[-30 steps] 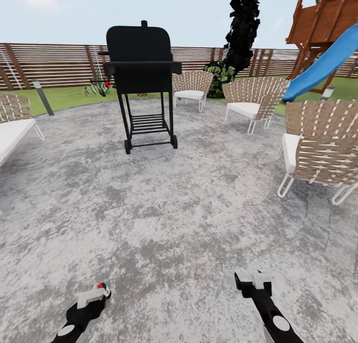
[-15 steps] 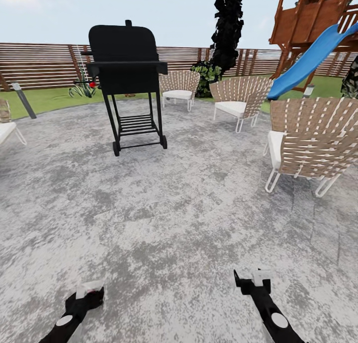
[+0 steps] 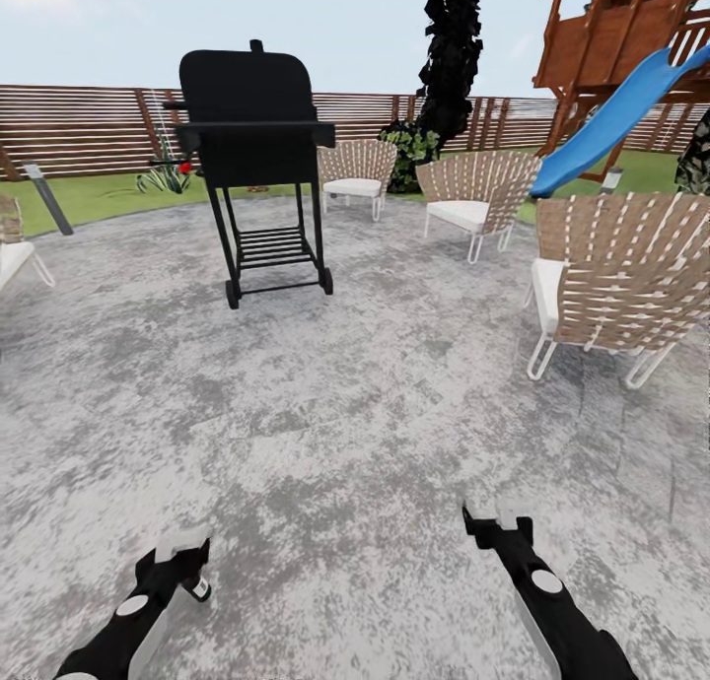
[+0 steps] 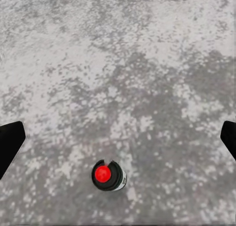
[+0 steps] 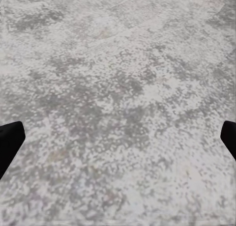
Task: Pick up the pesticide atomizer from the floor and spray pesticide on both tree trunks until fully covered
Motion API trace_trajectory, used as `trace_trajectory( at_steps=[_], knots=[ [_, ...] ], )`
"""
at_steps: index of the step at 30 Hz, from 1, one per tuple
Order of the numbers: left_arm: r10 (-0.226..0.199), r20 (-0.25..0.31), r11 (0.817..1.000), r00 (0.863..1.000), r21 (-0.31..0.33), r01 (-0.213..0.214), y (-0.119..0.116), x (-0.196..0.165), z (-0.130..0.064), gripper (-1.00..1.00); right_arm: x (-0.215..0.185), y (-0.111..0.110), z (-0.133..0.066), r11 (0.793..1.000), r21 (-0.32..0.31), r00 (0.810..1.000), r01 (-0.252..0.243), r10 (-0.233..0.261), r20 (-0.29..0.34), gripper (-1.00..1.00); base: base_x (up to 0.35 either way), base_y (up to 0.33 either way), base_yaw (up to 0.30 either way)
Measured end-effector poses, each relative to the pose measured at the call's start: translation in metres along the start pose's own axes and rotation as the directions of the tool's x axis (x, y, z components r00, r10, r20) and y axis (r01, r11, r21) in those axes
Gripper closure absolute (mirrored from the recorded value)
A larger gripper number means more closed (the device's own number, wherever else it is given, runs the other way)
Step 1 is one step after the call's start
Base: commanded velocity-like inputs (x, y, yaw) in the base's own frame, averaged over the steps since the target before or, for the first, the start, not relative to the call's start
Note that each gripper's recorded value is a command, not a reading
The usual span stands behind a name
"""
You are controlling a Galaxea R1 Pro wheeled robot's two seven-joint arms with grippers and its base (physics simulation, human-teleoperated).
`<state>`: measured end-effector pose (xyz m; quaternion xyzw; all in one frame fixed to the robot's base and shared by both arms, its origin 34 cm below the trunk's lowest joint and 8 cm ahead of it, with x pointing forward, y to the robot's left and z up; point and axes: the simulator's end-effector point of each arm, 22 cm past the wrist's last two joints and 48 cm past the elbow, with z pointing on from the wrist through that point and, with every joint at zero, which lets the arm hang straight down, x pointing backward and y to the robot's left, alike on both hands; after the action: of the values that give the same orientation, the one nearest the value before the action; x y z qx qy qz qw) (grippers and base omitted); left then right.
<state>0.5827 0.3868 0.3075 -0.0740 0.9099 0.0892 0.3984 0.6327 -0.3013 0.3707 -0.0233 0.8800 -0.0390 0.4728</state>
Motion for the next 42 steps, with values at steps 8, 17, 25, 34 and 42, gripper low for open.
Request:
trace_trajectory(
  at_steps=[8,17,25,34,42],
  knots=[
    [0.002,0.007,1.0,1.0,-0.004,-0.002,0.004,-0.004,0.0,-1.0,0.007,-0.002,-0.001,1.0,0.006,1.0,-0.001,0.001,-0.016,-1.0,-0.157,0.226,-0.196],
    [0.028,0.008,0.999,1.0,0.019,-0.028,-0.008,0.001,0.003,-1.0,0.014,-0.001,0.001,1.0,0.007,1.0,-0.002,0.002,-0.017,-1.0,-0.013,0.018,-0.015],
    [0.032,0.034,0.999,0.999,0.023,-0.033,-0.011,0.015,0.013,-1.0,0.037,0.0,0.008,1.0,0.009,1.0,-0.004,0.005,-0.029,-1.0,0.0,0.0,0.0],
    [0.035,0.03,0.999,0.999,0.023,-0.036,-0.012,0.039,0.025,-1.0,0.065,0.002,0.016,1.0,0.008,0.999,-0.004,0.004,-0.043,-1.0,0.0,0.0,0.0],
    [0.043,0.002,0.999,0.999,0.023,-0.043,-0.012,0.062,0.032,-1.0,0.087,0.005,0.022,1.0,0.005,0.998,-0.002,0.002,-0.069,-1.0,0.0,0.0,0.0]
  ],
)
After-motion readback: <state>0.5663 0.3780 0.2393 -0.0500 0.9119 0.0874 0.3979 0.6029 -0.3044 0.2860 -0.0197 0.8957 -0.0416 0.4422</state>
